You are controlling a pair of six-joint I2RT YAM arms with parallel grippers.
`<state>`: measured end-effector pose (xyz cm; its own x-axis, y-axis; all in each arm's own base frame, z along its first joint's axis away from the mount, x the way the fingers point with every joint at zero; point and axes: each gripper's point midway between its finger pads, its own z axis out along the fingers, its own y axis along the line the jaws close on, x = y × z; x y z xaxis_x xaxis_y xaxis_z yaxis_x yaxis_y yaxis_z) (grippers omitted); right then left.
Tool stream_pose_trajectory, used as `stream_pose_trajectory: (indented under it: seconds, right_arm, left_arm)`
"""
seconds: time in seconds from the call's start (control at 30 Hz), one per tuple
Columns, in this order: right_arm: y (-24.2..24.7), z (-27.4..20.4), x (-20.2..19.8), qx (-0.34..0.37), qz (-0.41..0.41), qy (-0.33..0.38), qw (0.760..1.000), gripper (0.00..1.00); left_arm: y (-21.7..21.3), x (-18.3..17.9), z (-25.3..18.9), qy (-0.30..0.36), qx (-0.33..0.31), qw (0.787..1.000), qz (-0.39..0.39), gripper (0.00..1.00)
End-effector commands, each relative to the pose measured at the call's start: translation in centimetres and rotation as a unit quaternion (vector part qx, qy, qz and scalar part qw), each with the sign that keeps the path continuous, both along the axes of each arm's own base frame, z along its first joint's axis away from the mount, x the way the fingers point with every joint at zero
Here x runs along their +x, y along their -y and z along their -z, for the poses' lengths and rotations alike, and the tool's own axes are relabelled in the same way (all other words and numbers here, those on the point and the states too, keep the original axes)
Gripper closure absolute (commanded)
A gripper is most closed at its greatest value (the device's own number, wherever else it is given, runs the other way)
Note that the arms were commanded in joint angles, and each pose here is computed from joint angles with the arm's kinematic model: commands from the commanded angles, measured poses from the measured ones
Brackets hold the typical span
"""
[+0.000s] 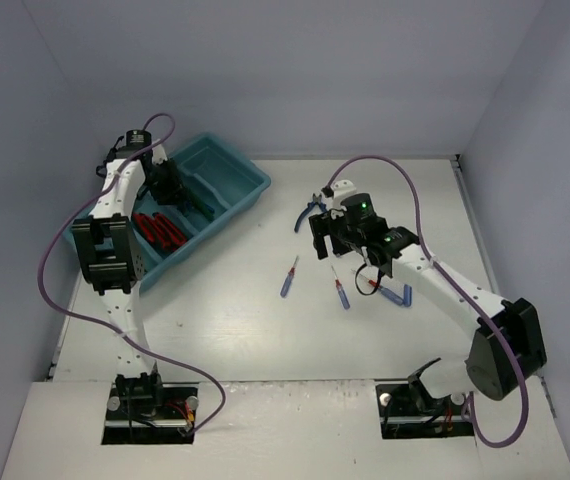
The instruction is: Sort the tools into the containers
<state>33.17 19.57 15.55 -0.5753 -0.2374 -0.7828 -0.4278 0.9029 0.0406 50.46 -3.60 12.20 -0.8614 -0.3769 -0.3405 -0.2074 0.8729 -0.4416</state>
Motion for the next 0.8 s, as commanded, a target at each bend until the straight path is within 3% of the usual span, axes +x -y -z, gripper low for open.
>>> stream_pose_trajectory:
  seconds: [0.0,0.13,0.33,0.57,0.77]
  right_arm:
    - [0.1,-3.3,4.2,0.017,0.035,0.049,0.998,0.21]
    - [1.2,-3.7,6.3,0.019,0.068,0.052,0.996,0.21]
    - [1.6,-2.5,10.1,-0.010,0.089,0.049,0.995,0.23]
    - [2.7,1.6,14.2,-0.050,0.097,0.021,0.994,0.38]
    - [2.7,6.2,17.0,-0.058,0.072,-0.015,0.996,0.43]
  left_arm:
    - [-0.1,1.1,-4.1,0.056,0.021,0.998,-0.001,0.63]
    - [-1.1,0.6,-4.6,0.059,0.049,0.997,-0.019,0.48]
    - [-2.7,-1.1,-10.2,0.115,0.098,0.988,-0.040,0.34]
    - [-1.8,-6.3,-16.3,0.178,0.129,0.975,-0.029,0.32]
    - [2.8,-12.1,-17.0,0.193,0.107,0.975,0.029,0.32]
